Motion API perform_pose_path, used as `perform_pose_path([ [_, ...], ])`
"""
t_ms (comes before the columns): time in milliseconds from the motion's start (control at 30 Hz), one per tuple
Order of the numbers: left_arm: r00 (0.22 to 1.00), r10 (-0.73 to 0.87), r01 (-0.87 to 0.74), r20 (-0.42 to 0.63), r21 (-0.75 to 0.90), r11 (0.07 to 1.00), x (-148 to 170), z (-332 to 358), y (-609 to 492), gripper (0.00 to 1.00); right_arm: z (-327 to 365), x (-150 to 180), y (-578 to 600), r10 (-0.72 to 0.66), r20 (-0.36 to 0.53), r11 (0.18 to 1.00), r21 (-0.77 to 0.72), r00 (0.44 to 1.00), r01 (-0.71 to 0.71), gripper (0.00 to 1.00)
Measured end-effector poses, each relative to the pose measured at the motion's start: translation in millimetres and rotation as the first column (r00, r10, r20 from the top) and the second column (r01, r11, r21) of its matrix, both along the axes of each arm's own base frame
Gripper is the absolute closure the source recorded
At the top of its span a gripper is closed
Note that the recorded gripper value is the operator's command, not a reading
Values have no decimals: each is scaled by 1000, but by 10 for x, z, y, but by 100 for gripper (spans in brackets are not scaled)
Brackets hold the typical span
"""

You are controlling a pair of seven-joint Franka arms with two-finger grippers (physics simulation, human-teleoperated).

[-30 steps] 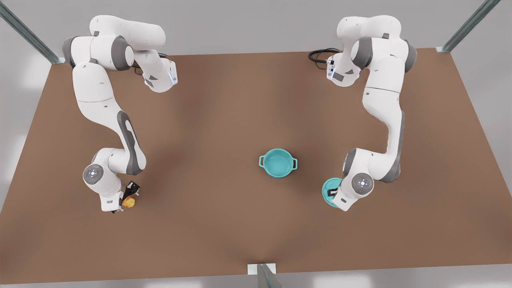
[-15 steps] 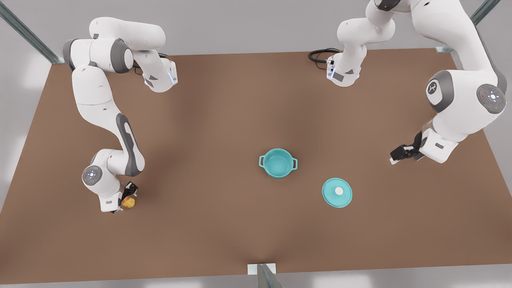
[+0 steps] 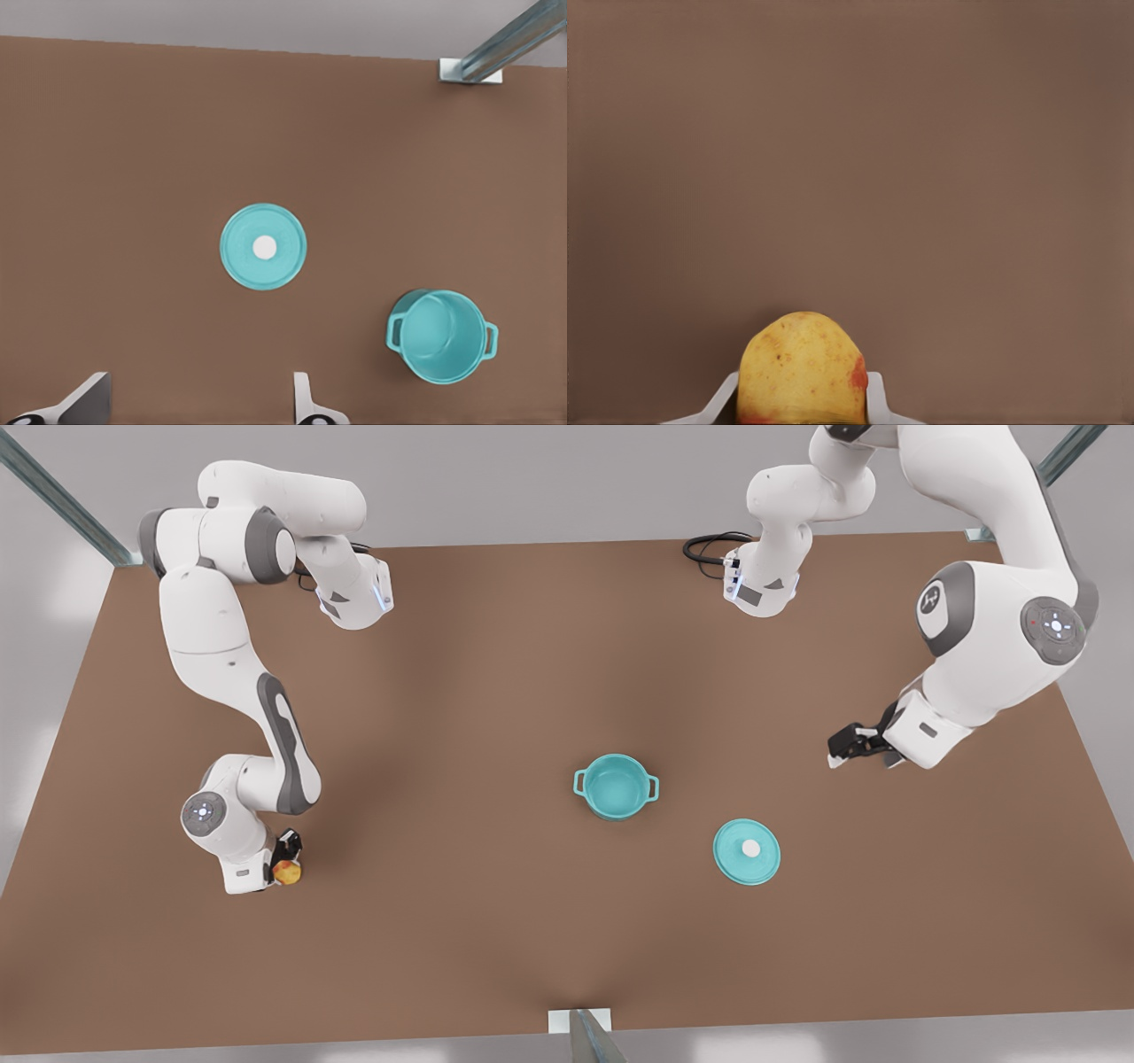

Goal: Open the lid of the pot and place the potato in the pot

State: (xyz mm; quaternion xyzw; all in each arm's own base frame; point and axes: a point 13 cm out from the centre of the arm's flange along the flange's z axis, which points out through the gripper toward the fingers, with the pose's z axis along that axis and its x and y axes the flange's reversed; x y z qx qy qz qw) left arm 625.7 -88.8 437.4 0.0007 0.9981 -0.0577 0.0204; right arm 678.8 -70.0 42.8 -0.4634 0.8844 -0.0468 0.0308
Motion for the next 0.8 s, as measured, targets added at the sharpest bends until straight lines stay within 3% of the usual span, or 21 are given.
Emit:
perform_pose_path([
  [333, 1000, -23, 23, -16, 5, 1000, -163, 111, -68, 0, 312, 30, 215, 31, -11, 999, 12, 999, -31, 47],
  [800, 998, -45, 46, -38, 3, 999, -222, 105, -162, 0, 1600, 123, 2553, 319, 40, 946, 38, 947, -321, 48],
])
